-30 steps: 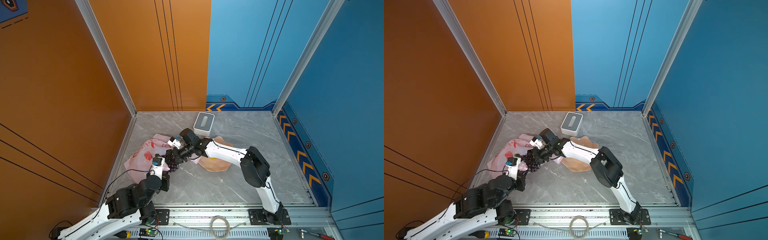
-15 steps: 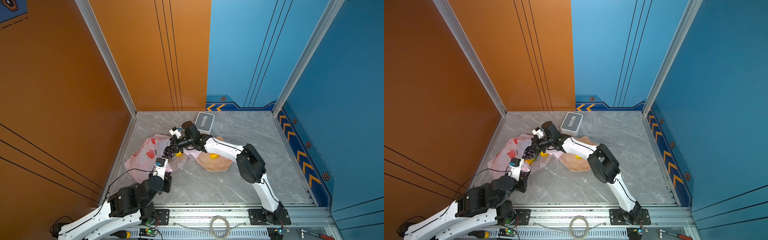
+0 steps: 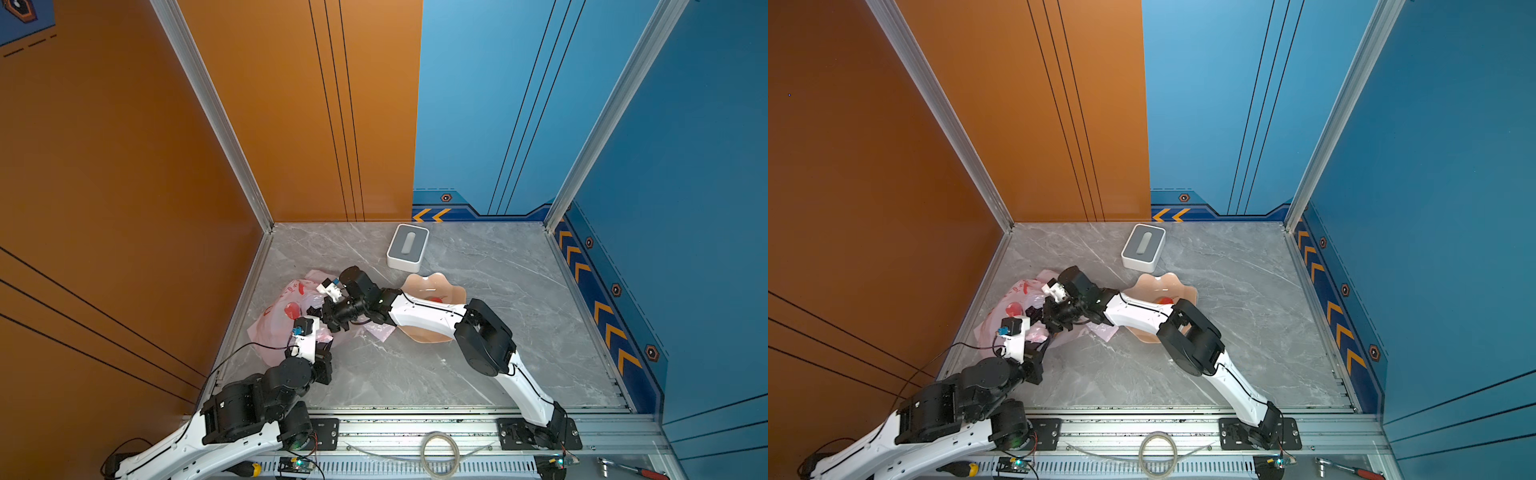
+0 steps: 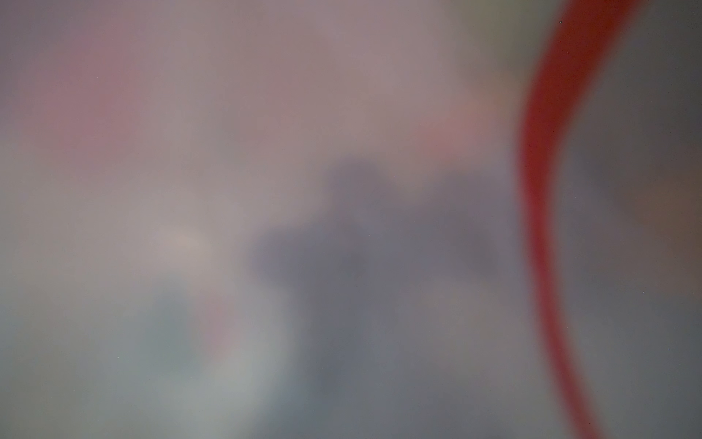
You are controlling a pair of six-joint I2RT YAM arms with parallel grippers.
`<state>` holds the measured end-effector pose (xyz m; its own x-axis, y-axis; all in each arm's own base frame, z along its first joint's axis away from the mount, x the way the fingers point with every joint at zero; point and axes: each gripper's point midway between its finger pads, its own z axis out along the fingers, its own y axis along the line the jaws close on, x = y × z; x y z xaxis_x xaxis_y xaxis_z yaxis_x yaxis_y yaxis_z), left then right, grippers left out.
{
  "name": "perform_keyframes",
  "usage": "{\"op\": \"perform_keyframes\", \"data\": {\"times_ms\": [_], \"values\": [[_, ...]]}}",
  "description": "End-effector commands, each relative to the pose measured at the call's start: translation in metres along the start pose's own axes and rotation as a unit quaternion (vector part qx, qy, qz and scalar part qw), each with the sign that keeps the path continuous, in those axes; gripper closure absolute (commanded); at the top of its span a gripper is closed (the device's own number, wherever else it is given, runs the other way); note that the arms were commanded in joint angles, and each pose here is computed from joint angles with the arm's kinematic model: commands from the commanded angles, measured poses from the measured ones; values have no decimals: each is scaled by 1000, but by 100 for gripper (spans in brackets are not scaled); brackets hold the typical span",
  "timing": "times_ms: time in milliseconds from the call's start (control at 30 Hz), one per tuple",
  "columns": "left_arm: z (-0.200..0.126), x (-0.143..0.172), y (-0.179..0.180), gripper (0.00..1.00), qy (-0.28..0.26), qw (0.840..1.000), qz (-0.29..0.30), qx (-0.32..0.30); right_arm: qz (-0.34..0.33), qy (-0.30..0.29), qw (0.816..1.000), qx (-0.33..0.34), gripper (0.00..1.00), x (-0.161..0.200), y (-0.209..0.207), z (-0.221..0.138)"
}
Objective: Place the fruits into the plastic bag
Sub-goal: Place the fruit in the plastic bag.
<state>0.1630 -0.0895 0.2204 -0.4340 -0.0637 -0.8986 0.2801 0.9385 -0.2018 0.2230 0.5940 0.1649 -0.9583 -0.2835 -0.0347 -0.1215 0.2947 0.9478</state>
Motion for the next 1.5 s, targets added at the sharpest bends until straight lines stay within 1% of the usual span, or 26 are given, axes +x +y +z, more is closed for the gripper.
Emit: {"op": "perform_keyframes", "data": {"times_ms": [0, 67, 233, 400, 467, 500, 567, 733, 800, 900, 1067, 1133, 1267, 1367, 1467], "values": [[0, 2, 7, 100, -7, 1000, -2, -15, -28, -1, 998, 47, 77, 0, -19, 5], [0, 3, 7, 100, -8, 1000, -2, -14, -40, -2, 997, 72, 77, -1, -26, 7], [-1, 3, 6, 100, -8, 1000, -2, -10, -43, -18, 993, 104, 75, -14, -45, 7], [-2, 3, 6, 100, -10, 1000, -3, -6, -65, -48, 990, 117, 73, -33, -43, 2], [-2, 4, 6, 100, -8, 1000, -2, -4, -69, -58, 988, 122, 68, -41, -43, 2], [-2, 4, 5, 100, -8, 1000, -2, -3, -71, -59, 988, 123, 64, -43, -43, 3], [-2, 5, 5, 100, -6, 1000, -1, -3, -76, -61, 987, 125, 60, -46, -43, 5], [-3, 2, 10, 100, -15, 1000, -1, -17, -86, -59, 987, 122, 48, -46, -37, 6], [-3, 3, 10, 100, -15, 1000, 1, -18, -92, -59, 987, 121, 46, -45, -33, 4], [-3, 2, 10, 100, -15, 1000, 1, -19, -100, -58, 986, 117, 36, -44, -25, 0], [-2, 3, 10, 100, -12, 1000, 3, -21, -116, -52, 985, 113, 35, -38, -12, -3], [-3, 3, 11, 100, -13, 1000, 2, -22, -121, -47, 985, 110, 32, -34, -7, -5], [-3, 3, 12, 100, -13, 1000, 3, -25, -130, -42, 983, 121, 31, -30, -4, -13], [-4, 3, 13, 100, -14, 1000, 2, -25, -140, -43, 977, 152, 30, -30, -9, -26], [-5, 2, 13, 100, -16, 1000, 1, -24, -156, -50, 964, 211, 30, -31, -22, -47]]}}
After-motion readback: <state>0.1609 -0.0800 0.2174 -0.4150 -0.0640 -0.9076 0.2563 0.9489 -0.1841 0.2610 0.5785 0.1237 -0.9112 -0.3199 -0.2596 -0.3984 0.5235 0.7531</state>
